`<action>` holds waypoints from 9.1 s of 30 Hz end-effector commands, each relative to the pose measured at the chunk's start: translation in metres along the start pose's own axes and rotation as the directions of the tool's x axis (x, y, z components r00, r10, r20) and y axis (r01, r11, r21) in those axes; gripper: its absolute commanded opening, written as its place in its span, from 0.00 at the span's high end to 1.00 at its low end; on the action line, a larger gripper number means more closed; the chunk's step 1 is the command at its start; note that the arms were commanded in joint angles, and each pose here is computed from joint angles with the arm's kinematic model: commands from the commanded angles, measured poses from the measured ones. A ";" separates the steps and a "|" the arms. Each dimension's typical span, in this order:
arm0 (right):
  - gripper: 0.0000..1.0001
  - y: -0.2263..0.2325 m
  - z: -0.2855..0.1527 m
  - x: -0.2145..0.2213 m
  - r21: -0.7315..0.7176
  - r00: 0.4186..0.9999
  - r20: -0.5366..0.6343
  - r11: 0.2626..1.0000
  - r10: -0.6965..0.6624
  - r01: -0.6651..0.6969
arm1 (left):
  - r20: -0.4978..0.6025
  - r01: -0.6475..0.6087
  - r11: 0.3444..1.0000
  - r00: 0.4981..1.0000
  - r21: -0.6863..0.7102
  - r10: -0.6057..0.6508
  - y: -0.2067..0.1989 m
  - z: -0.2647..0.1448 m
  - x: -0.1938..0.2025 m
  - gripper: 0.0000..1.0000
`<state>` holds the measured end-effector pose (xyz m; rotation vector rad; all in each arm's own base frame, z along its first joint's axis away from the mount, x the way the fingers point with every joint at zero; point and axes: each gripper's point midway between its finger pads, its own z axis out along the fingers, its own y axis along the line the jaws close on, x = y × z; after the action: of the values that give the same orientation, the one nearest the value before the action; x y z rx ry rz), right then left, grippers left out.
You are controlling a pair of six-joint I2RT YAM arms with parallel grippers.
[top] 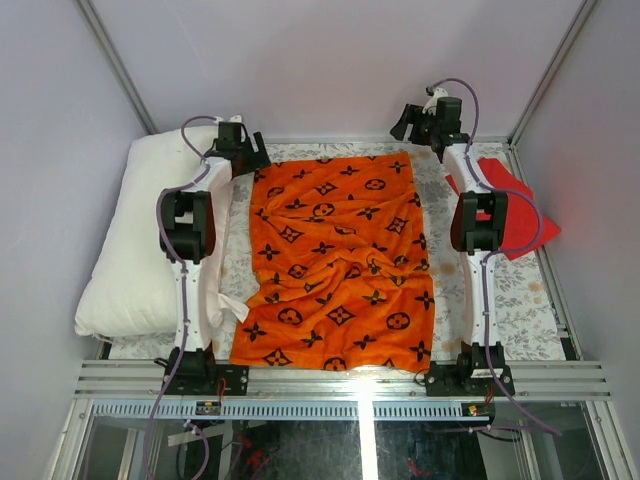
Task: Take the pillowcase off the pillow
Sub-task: Fold the pillowcase.
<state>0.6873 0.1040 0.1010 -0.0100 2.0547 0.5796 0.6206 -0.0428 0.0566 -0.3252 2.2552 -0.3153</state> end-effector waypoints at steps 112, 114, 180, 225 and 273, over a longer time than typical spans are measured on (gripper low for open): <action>1.00 0.043 -0.350 0.211 0.285 0.808 0.004 0.774 0.589 -0.566 | 0.129 0.392 0.919 0.911 0.028 -0.392 0.027 -0.262 0.177 1.00; 1.00 0.040 -0.350 0.225 0.304 0.795 -0.013 0.760 0.607 -0.575 | 0.125 0.391 0.920 0.912 0.015 -0.390 0.030 -0.264 0.184 1.00; 1.00 0.022 -0.386 0.287 0.480 0.815 -0.077 0.738 0.575 -0.475 | -0.004 0.486 0.852 0.868 -0.192 -0.496 0.056 -0.281 0.269 1.00; 1.00 -0.044 -0.339 0.258 0.764 0.732 -0.080 0.513 0.677 -0.391 | -0.102 0.352 0.828 0.895 -0.437 -0.434 0.060 -0.200 0.251 1.00; 1.00 -0.022 -0.355 0.259 0.616 0.814 -0.083 0.672 0.575 -0.411 | -0.191 0.247 0.946 0.939 -0.211 -0.288 0.004 -0.198 0.243 1.00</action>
<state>0.2651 0.0207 0.0362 0.9291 2.5001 0.3802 0.3148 -0.0990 0.0181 -0.8037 2.4737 -0.2756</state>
